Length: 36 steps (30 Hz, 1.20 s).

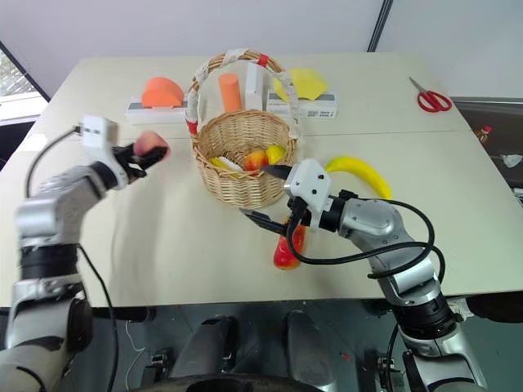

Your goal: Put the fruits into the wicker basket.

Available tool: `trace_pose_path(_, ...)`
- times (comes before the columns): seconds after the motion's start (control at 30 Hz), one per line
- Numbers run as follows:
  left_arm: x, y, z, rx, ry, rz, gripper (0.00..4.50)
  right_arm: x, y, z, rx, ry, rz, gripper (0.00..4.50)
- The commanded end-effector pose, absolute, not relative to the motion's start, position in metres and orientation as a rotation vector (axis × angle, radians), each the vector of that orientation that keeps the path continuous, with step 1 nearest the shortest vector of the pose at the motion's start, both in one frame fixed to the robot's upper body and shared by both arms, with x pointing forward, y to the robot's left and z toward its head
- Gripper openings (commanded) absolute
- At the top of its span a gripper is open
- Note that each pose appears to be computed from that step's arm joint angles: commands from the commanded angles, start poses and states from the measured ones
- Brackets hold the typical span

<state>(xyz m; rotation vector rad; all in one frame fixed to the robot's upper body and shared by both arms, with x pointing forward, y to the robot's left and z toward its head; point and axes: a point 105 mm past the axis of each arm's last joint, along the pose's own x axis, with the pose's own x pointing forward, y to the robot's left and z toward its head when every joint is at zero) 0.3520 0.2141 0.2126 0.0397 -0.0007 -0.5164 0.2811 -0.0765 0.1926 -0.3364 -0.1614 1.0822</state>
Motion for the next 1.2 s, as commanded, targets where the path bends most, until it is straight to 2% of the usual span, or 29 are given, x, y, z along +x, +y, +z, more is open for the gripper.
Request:
trace_pose_path(0.03, 0.317, 0.170, 0.245, 0.102, -0.114, -0.761, 2.33, 0.279, -0.080, 0.211, -0.344, -0.223, 1.083, 4.50)
trace_pose_path(0.1, 0.305, 0.149, 0.249, 0.113, -0.124, -0.859, 2.33, 0.281, -0.083, 0.212, -0.345, -0.222, 1.077, 4.50)
trace_pose_path(0.2, 0.322, 0.107, 0.251, 0.176, -0.120, -0.867, 2.33, 0.285, -0.085, 0.211, -0.356, -0.217, 1.073, 4.50)
trace_pose_path(0.33, 0.340, 0.080, 0.250, 0.227, -0.120, -0.870, 2.33, 0.289, -0.089, 0.206, -0.364, -0.176, 1.051, 4.50)
trace_pose_path(0.4, 0.351, 0.074, 0.245, 0.232, -0.098, -0.854, 3.34, 0.292, -0.096, 0.202, -0.362, -0.137, 1.023, 4.50)
trace_pose_path(0.43, 0.355, 0.072, 0.243, 0.230, -0.088, -0.849, 3.63, 0.294, -0.102, 0.200, -0.349, -0.109, 0.997, 4.50)
trace_pose_path(0.47, 0.357, 0.070, 0.241, 0.229, -0.082, -0.848, 4.16, 0.295, -0.109, 0.198, -0.326, -0.081, 0.971, 4.50)
trace_pose_path(0.5, 0.358, 0.069, 0.241, 0.231, -0.081, -0.849, 4.48, 0.297, -0.115, 0.197, -0.301, -0.054, 0.945, 4.50)
trace_pose_path(0.67, 0.358, 0.072, 0.243, 0.237, -0.111, -0.864, 4.48, 0.289, -0.154, 0.171, -0.136, 0.159, 0.806, 4.50)
trace_pose_path(0.77, 0.352, 0.079, 0.245, 0.253, -0.162, -0.896, 4.48, 0.267, -0.161, 0.152, 0.014, 0.296, 0.794, 4.50)
trace_pose_path(0.93, 0.331, 0.088, 0.246, 0.203, -0.236, -1.007, 4.48, 0.250, -0.158, 0.135, 0.220, 0.442, 0.744, 4.50)
trace_pose_path(1.2, 0.293, 0.101, 0.221, 0.210, -0.167, -1.184, 4.48, 0.252, -0.140, 0.112, 0.312, 0.580, 0.673, 4.50)
